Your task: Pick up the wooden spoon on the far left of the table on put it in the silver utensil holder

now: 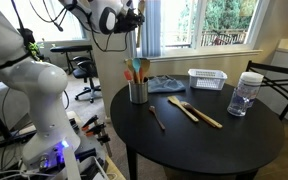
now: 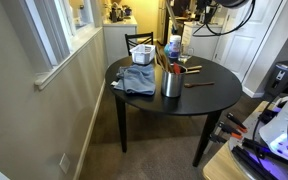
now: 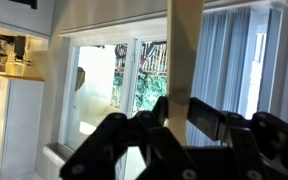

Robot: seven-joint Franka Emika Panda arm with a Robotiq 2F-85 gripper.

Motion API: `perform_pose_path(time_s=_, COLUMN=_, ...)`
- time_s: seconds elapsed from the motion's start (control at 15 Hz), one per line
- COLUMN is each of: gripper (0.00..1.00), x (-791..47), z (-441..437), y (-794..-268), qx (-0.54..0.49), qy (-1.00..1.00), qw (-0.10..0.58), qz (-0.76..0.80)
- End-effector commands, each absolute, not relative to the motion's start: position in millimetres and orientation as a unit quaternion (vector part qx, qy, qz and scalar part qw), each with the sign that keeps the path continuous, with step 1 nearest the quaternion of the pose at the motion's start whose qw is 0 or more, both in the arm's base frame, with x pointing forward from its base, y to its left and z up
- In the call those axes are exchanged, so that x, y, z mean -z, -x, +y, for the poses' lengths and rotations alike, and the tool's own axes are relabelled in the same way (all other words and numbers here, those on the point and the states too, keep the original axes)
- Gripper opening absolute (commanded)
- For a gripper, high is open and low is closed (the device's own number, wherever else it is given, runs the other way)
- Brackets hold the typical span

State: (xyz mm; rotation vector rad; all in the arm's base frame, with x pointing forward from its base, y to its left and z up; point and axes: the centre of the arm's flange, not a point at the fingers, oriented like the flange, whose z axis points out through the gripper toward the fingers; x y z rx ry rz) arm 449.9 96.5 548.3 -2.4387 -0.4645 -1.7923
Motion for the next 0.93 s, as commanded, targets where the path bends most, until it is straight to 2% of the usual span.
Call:
perform_pose_path(time_s=0.0, gripper=0.1, x=-496.4, z=98.0, y=-447.2, qx=0.595, qy=0.79, qw=0.051, qz=-0.138)
perform_pose_path(time_s=0.87, gripper=0.1, x=-461.1, z=95.0, y=-437.1, qx=0.519, qy=0.843, qw=0.054, qz=-0.131)
